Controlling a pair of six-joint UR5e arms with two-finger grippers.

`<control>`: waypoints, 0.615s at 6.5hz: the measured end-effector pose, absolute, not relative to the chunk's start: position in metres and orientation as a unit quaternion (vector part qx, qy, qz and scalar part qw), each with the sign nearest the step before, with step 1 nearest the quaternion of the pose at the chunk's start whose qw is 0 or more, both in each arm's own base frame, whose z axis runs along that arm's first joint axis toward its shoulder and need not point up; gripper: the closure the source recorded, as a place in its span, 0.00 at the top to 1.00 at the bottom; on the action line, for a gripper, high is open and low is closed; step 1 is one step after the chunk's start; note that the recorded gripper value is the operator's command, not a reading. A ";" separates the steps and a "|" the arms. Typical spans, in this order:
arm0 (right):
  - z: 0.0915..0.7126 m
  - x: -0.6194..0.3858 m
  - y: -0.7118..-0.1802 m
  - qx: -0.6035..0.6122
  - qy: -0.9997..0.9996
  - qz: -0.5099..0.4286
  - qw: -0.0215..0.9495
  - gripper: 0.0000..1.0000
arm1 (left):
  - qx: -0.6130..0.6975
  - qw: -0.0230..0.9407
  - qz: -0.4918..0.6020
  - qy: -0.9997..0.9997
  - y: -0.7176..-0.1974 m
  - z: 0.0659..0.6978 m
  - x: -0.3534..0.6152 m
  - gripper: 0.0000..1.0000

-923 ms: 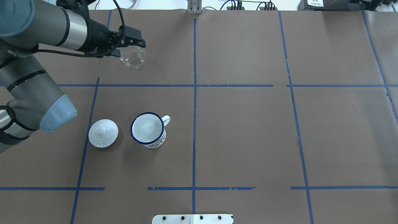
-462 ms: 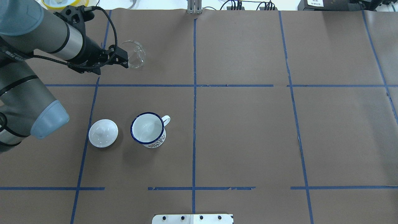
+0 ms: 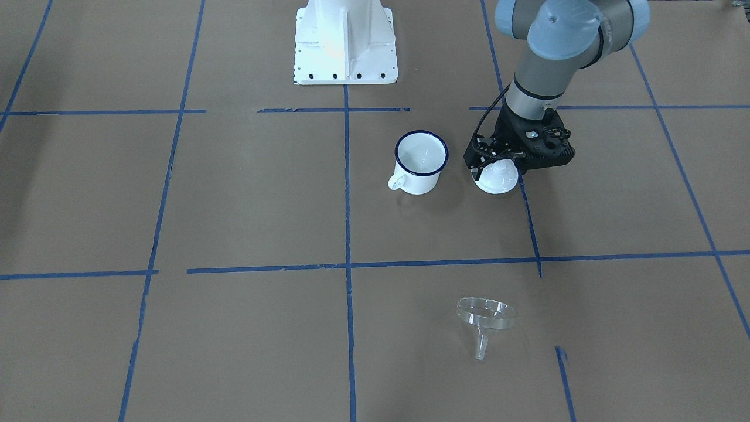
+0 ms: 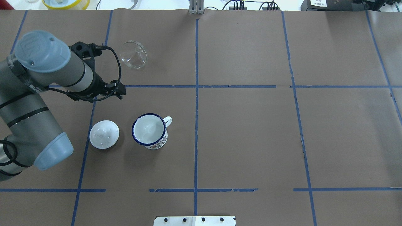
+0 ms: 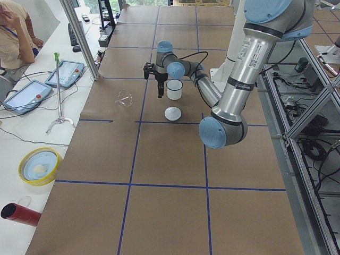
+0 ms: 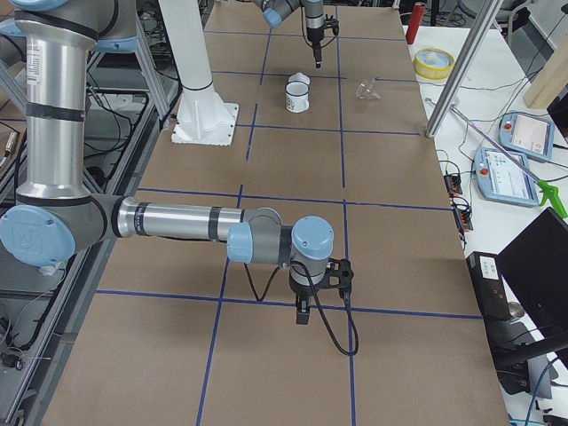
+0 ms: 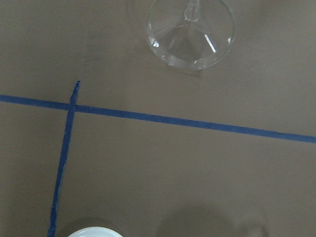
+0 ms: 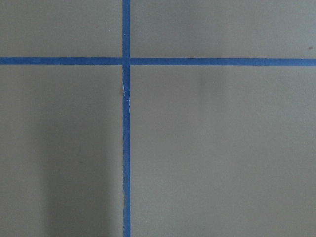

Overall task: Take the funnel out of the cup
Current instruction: 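Move the left gripper down onto the white lid and grasp it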

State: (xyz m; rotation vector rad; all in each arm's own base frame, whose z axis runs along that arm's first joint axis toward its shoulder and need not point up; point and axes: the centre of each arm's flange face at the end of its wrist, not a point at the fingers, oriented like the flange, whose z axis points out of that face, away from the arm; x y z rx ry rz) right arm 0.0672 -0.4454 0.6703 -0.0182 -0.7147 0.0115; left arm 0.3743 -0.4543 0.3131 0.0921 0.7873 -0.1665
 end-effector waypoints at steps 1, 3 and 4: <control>0.670 0.067 -0.445 -0.009 -0.350 0.006 0.937 1.00 | 0.042 0.921 -0.069 0.382 -0.437 0.339 0.382 1.00; 0.670 0.067 -0.445 -0.009 -0.350 0.006 0.937 1.00 | 0.049 0.917 -0.059 0.392 -0.405 0.382 0.391 1.00; 0.670 0.067 -0.445 -0.009 -0.350 0.006 0.937 1.00 | 0.051 0.916 -0.057 0.394 -0.396 0.393 0.394 1.00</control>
